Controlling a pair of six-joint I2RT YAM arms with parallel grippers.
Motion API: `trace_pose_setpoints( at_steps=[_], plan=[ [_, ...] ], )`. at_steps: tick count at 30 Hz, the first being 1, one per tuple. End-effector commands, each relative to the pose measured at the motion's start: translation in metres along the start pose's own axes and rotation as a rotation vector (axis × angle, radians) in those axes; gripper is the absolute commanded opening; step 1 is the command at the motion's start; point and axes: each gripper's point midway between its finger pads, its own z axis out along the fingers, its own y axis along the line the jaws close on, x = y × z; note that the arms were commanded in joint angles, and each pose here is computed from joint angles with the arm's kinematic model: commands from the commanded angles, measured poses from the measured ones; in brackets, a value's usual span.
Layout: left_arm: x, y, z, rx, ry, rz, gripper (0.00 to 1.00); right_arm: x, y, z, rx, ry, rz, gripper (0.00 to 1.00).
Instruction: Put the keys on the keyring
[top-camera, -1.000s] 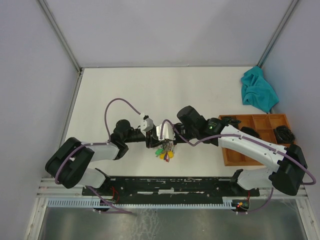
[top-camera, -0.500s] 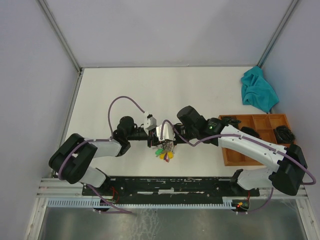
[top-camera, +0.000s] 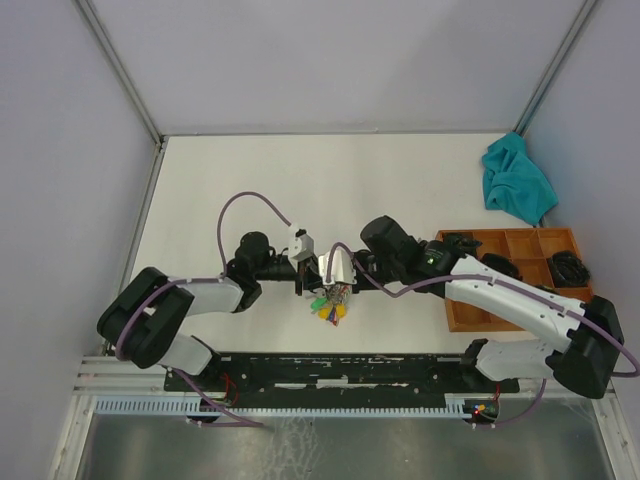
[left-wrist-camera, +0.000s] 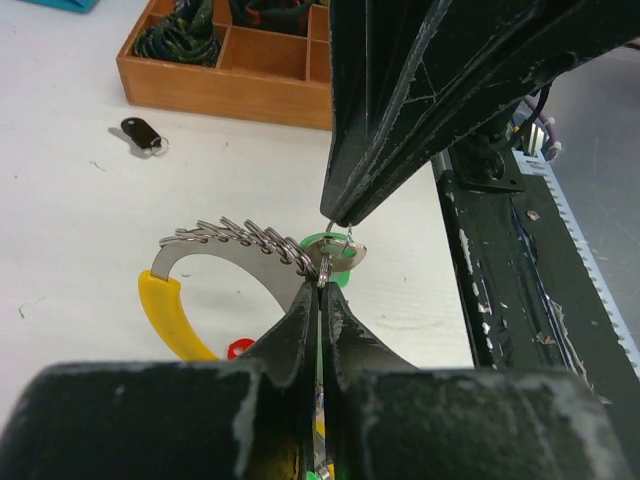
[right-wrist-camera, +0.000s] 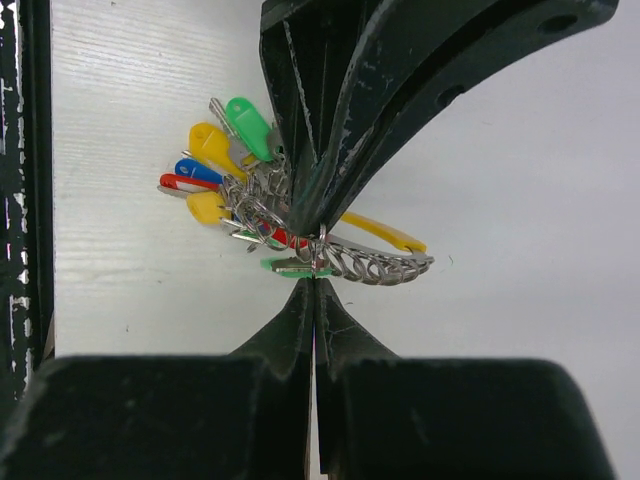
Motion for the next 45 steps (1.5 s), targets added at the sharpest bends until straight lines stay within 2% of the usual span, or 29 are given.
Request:
trace_pose_setpoints(
  at_steps=[1,5,15,20,24,29,30,31,36,45],
  plan=[
    [-0.028,0.009,-0.002,-0.051,-0.080,0.087,0.03,-0.006,-0.006,-0.017,0.072,-0.034,0.023,0.01],
    [-0.039,0.013,-0.005,-0.093,-0.123,0.080,0.03,0.000,0.004,-0.011,0.033,-0.025,0.051,0.01],
    [-0.054,0.014,-0.010,-0.141,-0.196,0.083,0.03,-0.009,0.015,0.009,-0.033,-0.096,0.094,0.01],
    [-0.049,0.011,-0.012,-0.135,-0.188,0.101,0.03,-0.004,0.010,0.013,0.016,-0.094,0.130,0.01],
    [-0.044,0.008,-0.014,-0.129,-0.170,0.133,0.03,0.008,-0.005,0.006,0.108,-0.099,0.197,0.14],
    [-0.038,0.003,-0.015,-0.109,-0.148,0.163,0.03,0.011,-0.022,-0.001,0.126,-0.239,0.335,0.25],
    [-0.038,0.003,-0.015,-0.108,-0.145,0.167,0.03,0.010,-0.022,-0.001,0.104,-0.270,0.353,0.35],
    [-0.037,0.003,-0.016,-0.106,-0.142,0.169,0.03,0.010,-0.024,0.000,0.096,-0.292,0.366,0.37],
    [-0.034,-0.001,-0.015,-0.085,-0.133,0.178,0.03,0.003,-0.034,-0.001,0.067,-0.409,0.396,0.38],
    [-0.033,-0.003,-0.015,-0.071,-0.127,0.187,0.03,-0.011,-0.030,0.000,-0.043,-0.498,0.364,0.38]
  ],
)
